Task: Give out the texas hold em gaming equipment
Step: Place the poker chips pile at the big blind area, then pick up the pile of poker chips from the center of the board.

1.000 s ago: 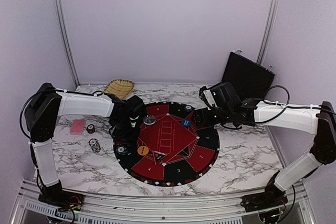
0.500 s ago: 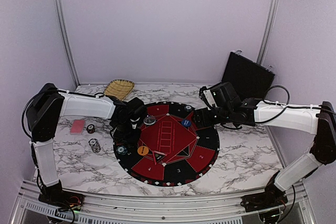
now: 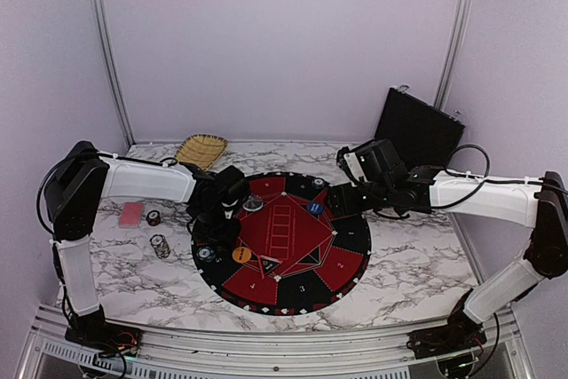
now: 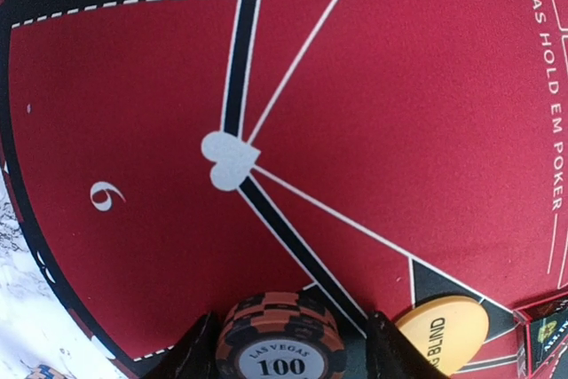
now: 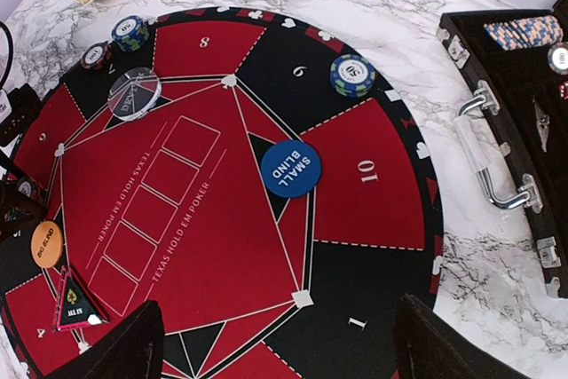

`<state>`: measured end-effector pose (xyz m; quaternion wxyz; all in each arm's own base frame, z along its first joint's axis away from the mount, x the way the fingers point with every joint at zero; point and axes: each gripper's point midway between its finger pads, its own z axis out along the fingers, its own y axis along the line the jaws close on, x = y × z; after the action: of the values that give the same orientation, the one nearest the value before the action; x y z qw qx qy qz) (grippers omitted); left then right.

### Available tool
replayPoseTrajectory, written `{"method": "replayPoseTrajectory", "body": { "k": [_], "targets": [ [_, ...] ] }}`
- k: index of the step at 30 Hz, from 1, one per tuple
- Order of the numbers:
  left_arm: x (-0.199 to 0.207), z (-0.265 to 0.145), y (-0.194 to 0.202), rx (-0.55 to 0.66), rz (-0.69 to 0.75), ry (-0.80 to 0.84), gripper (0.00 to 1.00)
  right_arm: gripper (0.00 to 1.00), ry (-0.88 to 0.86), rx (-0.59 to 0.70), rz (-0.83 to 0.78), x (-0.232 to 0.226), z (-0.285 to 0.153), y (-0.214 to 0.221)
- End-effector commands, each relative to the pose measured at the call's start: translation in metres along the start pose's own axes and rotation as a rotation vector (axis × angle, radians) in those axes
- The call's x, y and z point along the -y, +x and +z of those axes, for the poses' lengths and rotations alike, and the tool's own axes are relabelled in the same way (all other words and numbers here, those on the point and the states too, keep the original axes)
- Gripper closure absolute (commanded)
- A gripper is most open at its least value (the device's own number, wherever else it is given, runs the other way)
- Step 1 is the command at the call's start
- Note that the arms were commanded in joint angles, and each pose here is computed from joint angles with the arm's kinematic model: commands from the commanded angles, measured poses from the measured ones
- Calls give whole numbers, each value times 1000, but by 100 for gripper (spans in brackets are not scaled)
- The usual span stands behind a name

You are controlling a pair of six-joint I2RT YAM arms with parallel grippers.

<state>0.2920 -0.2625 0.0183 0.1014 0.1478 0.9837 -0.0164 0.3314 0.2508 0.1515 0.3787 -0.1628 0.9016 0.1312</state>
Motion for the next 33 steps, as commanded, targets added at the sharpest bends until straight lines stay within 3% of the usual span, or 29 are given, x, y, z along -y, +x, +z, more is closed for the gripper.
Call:
{"method": "replayPoseTrajectory", "body": {
  "k": [1, 21, 33],
  "targets": [
    [-6, 3, 4, -7, 12, -28, 42, 13, 4, 45, 14, 1, -10, -18],
    [-21, -49, -37, 104, -12, -11, 24, 13, 14, 65, 12, 4, -21, -23],
    [-127, -80, -48, 164, -247, -89, 22, 13, -24, 43, -30, -9, -4, -33]
  ]
}}
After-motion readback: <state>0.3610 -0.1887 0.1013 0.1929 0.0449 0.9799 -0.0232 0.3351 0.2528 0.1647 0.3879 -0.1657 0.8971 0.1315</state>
